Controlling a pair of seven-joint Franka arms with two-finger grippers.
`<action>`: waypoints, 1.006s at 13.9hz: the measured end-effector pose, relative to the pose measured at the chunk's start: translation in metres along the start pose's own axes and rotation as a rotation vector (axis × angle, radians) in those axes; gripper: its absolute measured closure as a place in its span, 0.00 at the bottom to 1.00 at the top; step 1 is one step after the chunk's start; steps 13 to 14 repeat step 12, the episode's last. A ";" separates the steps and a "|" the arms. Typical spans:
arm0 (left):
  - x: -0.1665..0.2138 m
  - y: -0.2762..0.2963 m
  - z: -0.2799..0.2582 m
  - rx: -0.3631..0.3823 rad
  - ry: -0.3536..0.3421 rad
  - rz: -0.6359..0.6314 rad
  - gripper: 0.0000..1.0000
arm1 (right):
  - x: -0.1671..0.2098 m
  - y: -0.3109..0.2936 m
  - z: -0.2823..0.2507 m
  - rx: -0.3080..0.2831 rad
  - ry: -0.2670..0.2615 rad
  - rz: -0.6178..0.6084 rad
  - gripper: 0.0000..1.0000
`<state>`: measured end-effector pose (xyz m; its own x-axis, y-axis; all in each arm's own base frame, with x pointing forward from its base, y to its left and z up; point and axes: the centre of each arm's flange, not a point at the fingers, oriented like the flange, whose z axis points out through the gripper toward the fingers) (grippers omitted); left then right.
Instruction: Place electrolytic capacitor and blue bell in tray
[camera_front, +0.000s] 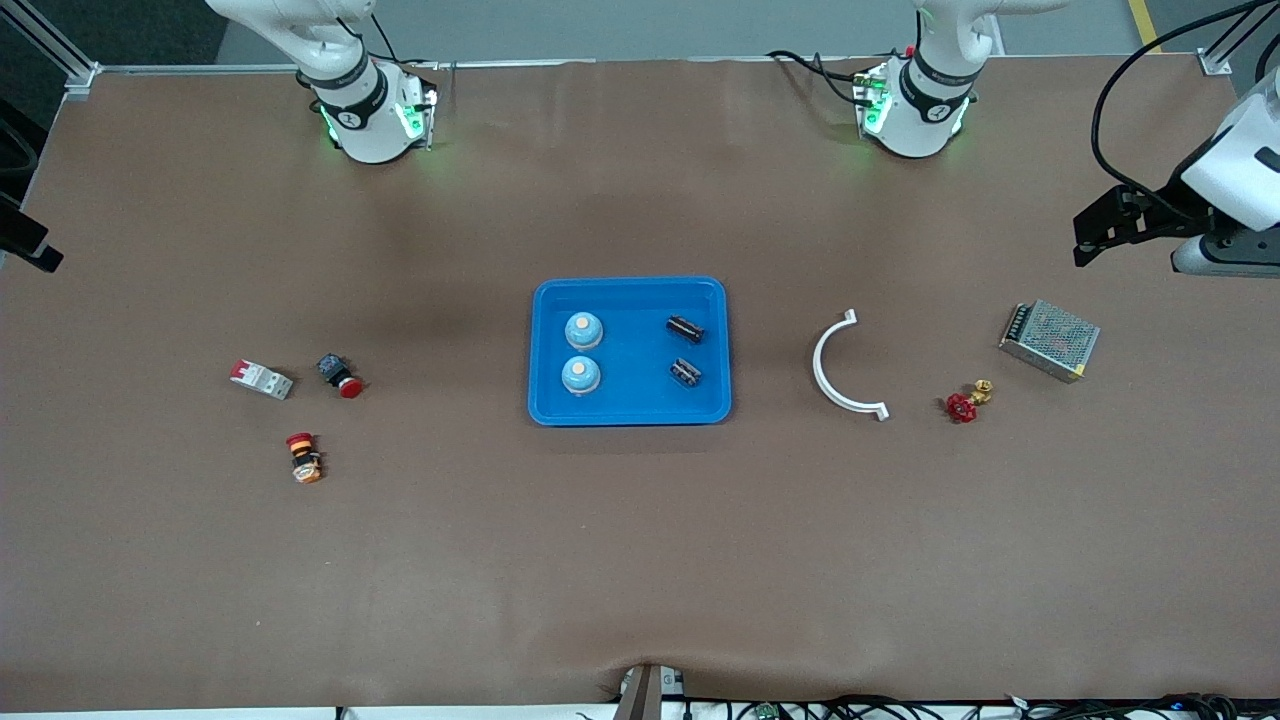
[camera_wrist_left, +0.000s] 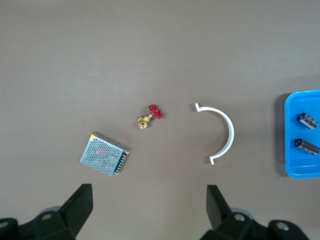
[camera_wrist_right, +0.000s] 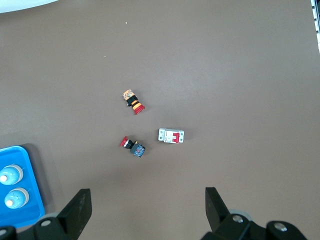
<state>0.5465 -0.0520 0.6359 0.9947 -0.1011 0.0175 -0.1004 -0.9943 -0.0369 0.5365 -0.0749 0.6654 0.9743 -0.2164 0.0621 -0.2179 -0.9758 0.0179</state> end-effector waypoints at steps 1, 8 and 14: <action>0.000 0.000 0.000 0.000 0.001 0.000 0.00 | -0.001 -0.001 -0.002 0.001 0.006 -0.002 0.00; -0.001 -0.001 -0.019 0.000 0.029 -0.002 0.00 | -0.002 -0.002 -0.016 0.004 0.043 -0.004 0.00; -0.004 -0.001 -0.023 0.000 0.018 -0.002 0.00 | -0.002 -0.006 -0.016 0.003 0.043 -0.034 0.00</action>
